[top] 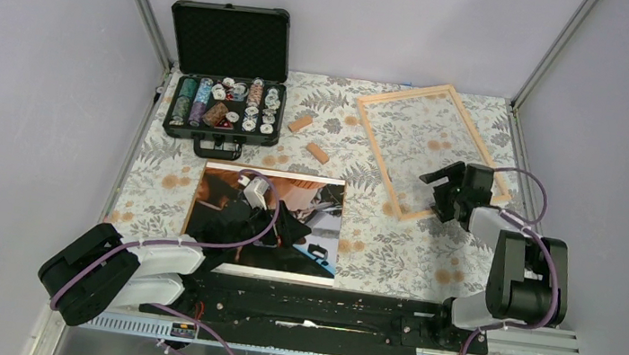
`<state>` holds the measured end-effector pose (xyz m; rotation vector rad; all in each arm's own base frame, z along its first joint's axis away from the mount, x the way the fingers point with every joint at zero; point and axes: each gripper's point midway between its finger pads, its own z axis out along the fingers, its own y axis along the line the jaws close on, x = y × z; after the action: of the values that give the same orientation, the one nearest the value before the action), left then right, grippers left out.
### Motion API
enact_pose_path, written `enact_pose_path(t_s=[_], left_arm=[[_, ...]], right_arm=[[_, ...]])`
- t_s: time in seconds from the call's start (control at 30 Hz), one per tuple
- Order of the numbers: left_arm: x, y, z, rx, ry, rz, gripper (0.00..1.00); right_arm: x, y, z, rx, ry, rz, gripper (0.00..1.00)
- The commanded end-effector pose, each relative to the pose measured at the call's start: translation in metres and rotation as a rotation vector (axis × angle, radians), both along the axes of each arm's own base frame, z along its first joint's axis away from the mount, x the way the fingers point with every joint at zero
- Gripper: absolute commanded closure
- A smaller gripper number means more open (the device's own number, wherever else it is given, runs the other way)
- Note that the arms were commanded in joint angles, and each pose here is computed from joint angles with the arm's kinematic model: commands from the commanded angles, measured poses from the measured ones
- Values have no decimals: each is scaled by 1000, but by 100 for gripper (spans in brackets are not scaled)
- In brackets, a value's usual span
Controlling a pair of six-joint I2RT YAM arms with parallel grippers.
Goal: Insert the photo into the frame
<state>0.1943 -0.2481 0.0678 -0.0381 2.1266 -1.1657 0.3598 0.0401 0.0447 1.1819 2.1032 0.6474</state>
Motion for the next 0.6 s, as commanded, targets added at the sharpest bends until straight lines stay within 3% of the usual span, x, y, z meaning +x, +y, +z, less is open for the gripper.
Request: enact_pose_path(t_s=[0.0,0.23,0.57], left_arm=[[2,-3,15,-51,-51,-8,1],[2,-2,16,-55,-53,-7,1],[1,0,16,-60,-58,-5,1]], right_arm=[[-16,-2,-20,-82,190,46,7],[-46,-2,-46,-62,313,11,6],[-93,-14,-52,-64,327,-107,6]])
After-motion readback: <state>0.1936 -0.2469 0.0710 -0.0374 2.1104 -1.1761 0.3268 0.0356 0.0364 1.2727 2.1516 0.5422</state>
